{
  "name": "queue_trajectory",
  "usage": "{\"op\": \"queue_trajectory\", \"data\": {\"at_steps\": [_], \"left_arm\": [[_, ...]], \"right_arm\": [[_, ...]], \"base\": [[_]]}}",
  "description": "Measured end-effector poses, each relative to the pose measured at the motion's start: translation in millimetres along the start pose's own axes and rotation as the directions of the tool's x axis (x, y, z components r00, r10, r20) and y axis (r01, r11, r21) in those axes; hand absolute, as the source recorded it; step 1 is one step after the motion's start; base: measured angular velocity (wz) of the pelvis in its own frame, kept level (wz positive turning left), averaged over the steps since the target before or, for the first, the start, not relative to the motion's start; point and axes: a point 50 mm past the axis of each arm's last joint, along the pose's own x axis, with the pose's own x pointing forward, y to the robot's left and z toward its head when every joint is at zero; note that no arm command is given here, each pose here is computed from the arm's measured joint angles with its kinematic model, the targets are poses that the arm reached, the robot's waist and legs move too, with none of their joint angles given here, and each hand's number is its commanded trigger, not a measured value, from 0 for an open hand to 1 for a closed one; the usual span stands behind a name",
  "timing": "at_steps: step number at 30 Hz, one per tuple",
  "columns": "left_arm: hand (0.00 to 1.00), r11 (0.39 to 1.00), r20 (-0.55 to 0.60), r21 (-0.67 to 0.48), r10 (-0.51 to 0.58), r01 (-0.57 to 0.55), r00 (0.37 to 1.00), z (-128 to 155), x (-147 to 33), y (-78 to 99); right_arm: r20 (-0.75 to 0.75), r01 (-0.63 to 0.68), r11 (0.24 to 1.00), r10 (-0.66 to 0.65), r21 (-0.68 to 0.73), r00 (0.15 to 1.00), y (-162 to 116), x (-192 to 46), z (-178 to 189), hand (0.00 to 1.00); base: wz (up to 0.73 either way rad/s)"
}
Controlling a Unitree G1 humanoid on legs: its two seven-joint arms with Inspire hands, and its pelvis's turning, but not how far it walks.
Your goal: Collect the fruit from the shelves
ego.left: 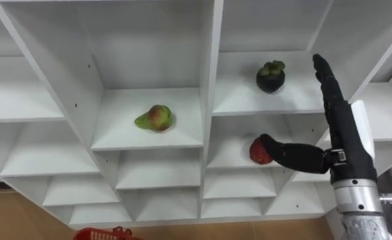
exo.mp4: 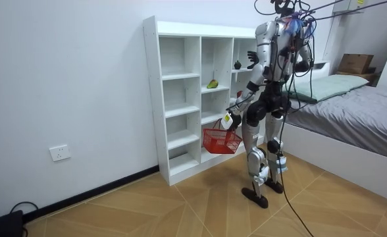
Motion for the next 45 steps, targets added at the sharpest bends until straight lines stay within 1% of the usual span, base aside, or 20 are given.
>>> {"op": "queue_trajectory", "data": {"at_steps": [9, 16, 23, 28, 31, 33, 36, 40, 45], "left_arm": [[1.0, 1.0, 0.004, 0.002, -0.013, 0.013, 1.0, 5, 3.1, -0.5], [1.0, 1.0, -0.018, 0.0, -0.016, 0.016, 1.0, 2, 3.2, -0.7], [1.0, 1.0, -0.046, 0.012, 0.004, -0.003, 0.999, -4, 1.4, 5.7], [1.0, 1.0, -0.041, 0.025, 0.02, -0.019, 0.999, -3, 1.4, 6.6], [1.0, 1.0, -0.041, 0.021, 0.018, -0.017, 0.999, -3, 1.3, 5.1], [1.0, 1.0, -0.04, 0.021, 0.018, -0.017, 0.999, -2, 1.5, 4.9], [1.0, 1.0, -0.04, 0.02, 0.016, -0.015, 0.999, -2, 1.6, 4.7], [1.0, 0.999, -0.049, 0.02, 0.028, -0.027, 0.998, -4, 0.5, 5.1], [1.0, 0.998, -0.048, 0.023, 0.057, -0.056, 0.997, -5, -0.4, 6.7]], "right_arm": [[0.012, 0.039, 0.999, -0.039, 0.011, 0.999, -2, 4, 2, 0.0], [0.03, 0.061, 0.998, -0.062, 0.027, 0.998, -7, 9, 4, 0.0], [-0.01, 0.077, 0.991, -0.077, 0.111, 0.997, -7, 12, -2, 0.0], [-0.048, 0.091, 0.983, -0.085, 0.159, 0.995, -7, 13, -8, 0.0], [-0.024, 0.098, 0.983, -0.095, 0.156, 0.995, -8, 25, -7, 0.0], [0.004, 0.132, 0.979, -0.135, 0.152, 0.991, -14, 37, -4, 0.0], [0.036, 0.168, 0.974, -0.175, 0.154, 0.984, -19, 46, 2, 0.0], [0.043, 0.188, 0.969, -0.198, 0.161, 0.979, -20, 49, 4, 0.0], [0.005, 0.22, 0.961, -0.224, 0.165, 0.975, -20, 49, -4, 0.0]], "base": [[0.0], [0.02], [0.02], [0.11], [0.0], [0.04], [0.05], [0.03], [0.0]]}}
